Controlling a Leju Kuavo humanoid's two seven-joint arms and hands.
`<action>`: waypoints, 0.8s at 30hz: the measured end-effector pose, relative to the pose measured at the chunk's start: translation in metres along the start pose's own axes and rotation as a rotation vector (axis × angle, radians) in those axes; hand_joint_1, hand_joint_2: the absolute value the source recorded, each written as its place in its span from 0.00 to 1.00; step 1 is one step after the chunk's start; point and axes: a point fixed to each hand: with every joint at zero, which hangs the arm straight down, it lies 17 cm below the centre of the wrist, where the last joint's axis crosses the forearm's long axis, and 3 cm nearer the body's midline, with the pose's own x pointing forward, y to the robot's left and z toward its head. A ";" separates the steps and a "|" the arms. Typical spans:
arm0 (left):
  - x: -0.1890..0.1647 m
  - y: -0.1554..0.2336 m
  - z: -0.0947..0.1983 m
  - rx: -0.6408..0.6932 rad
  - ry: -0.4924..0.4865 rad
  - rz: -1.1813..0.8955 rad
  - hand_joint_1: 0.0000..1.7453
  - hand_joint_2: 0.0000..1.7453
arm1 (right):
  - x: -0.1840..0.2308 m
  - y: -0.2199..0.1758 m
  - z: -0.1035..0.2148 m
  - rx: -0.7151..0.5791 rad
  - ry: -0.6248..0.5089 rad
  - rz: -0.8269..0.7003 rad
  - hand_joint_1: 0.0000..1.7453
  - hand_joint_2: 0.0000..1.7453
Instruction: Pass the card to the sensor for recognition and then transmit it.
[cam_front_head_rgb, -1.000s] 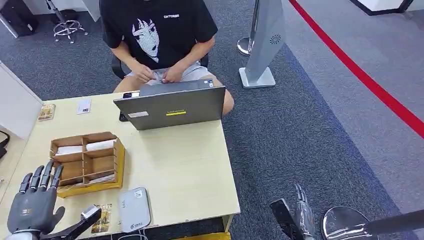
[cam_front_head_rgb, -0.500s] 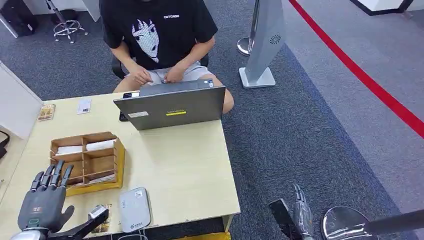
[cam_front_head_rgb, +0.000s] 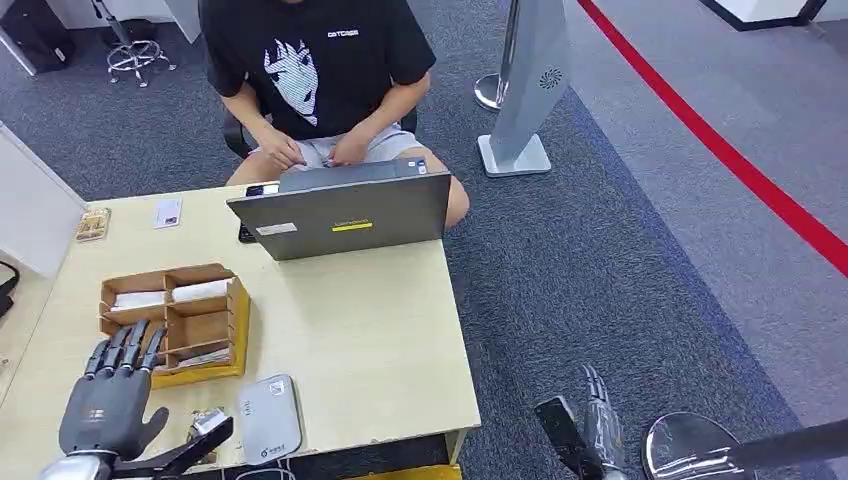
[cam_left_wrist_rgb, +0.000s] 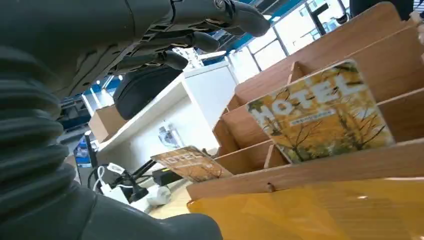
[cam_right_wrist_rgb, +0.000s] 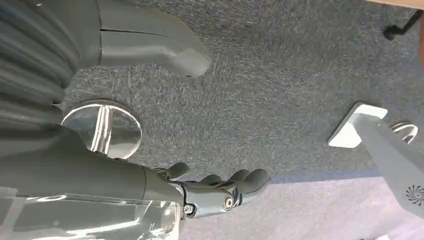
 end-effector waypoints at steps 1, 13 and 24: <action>0.002 0.001 -0.001 0.003 -0.004 0.004 0.00 1.00 | 0.000 0.000 0.000 0.000 -0.001 0.000 0.00 1.00; 0.020 0.011 -0.009 0.031 -0.023 0.056 0.00 1.00 | 0.002 0.001 -0.001 0.002 -0.006 0.000 0.00 1.00; 0.017 0.005 -0.018 0.013 -0.014 0.062 0.00 1.00 | 0.007 0.005 -0.002 0.015 -0.021 0.001 0.00 1.00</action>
